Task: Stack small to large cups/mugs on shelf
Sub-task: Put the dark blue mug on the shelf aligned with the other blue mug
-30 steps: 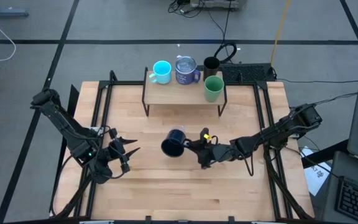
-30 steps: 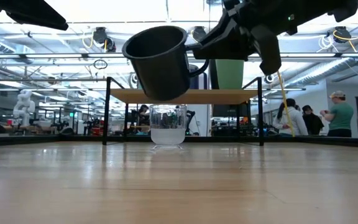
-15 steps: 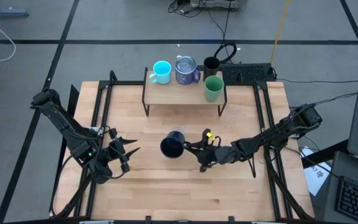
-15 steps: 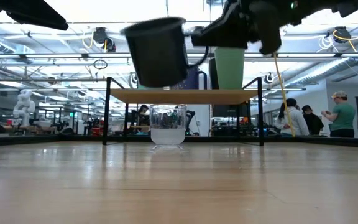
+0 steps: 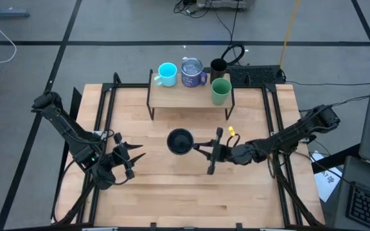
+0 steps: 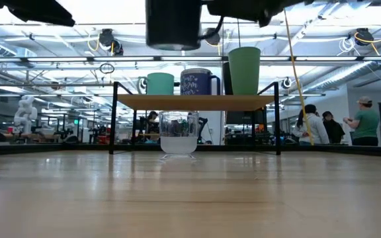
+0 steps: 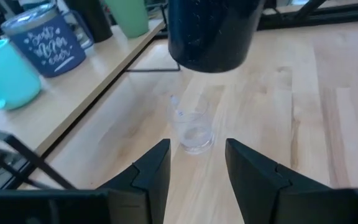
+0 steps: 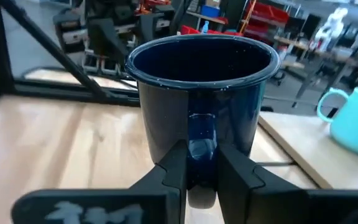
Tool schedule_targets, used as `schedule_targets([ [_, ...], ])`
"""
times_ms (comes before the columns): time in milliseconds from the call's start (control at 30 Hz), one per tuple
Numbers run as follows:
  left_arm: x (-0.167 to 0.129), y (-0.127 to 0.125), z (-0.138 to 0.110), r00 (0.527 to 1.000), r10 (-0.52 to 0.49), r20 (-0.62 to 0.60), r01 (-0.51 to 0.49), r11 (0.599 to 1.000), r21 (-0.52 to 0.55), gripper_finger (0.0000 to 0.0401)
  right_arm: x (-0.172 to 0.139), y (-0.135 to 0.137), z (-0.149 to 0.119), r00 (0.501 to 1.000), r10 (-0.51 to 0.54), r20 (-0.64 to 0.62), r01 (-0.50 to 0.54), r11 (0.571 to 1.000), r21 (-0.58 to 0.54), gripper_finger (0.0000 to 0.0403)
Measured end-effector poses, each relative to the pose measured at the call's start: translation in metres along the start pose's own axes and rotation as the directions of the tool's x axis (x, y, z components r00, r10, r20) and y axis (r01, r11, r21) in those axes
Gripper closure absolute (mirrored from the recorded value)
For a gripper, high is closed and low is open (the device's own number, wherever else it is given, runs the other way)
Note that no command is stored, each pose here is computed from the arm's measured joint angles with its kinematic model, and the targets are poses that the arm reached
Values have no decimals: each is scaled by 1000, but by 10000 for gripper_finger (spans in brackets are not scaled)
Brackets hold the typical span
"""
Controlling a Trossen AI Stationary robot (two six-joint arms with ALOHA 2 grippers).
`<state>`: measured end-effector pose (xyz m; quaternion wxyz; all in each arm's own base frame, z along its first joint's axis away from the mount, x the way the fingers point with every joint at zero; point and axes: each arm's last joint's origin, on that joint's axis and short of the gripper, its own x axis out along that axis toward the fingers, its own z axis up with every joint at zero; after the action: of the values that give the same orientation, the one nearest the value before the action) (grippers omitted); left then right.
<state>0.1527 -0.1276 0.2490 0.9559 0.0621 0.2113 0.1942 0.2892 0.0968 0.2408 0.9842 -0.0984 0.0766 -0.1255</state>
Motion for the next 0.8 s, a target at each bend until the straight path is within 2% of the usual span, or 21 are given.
schedule_targets([
  [133, 0, -3, 4, 1000, -18, 25, 18, 1000, 13, 244, -9, -7, 6, 1000, 13, -27, -10, 996, 87, 357],
  [467, 5, -8, 20, 995, -46, 89, 38, 996, 85, 244, -19, -14, 5, 995, 26, -99, -8, 983, 184, 357],
  [700, 22, -6, 51, 961, -194, 198, 156, 969, 192, 244, -18, -13, 5, 994, 55, -99, -35, 981, 193, 357],
  [800, 25, -3, 63, 947, -213, 241, 154, 958, 240, 244, -19, -13, 4, 993, 55, -108, -34, 982, 186, 357],
])
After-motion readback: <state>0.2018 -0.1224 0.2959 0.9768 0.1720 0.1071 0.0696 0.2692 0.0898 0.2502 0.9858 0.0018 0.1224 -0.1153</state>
